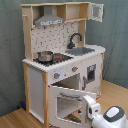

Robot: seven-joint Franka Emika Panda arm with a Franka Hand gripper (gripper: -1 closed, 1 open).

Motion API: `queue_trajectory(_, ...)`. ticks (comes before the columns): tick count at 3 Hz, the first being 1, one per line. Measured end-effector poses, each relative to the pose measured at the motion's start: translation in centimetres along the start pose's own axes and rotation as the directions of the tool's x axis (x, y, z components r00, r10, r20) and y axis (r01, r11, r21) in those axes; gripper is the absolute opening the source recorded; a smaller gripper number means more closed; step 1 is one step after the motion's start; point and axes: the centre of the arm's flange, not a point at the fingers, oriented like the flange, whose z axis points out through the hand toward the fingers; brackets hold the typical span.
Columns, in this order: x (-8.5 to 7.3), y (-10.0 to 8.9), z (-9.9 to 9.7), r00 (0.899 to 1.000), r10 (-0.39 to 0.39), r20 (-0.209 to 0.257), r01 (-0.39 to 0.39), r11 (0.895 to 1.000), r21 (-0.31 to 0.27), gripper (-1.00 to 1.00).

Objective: Play with the kitchen

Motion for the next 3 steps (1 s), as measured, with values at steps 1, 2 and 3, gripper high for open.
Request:
queue_trajectory(1, -2.1, 2.1, 1.2, 0.999, 0.000, 0.038, 0.002, 0.999, -0.052, 1.00)
queue_trajectory(2, -4.1, 4.9, 5.0, 0.995, 0.003, 0.095, 0.010, 0.992, -0.129, 1.00)
queue_trajectory(3, -5.9, 7.4, 8.3, 0.991, 0.002, 0.131, 0.021, 0.984, -0.175, 1.00)
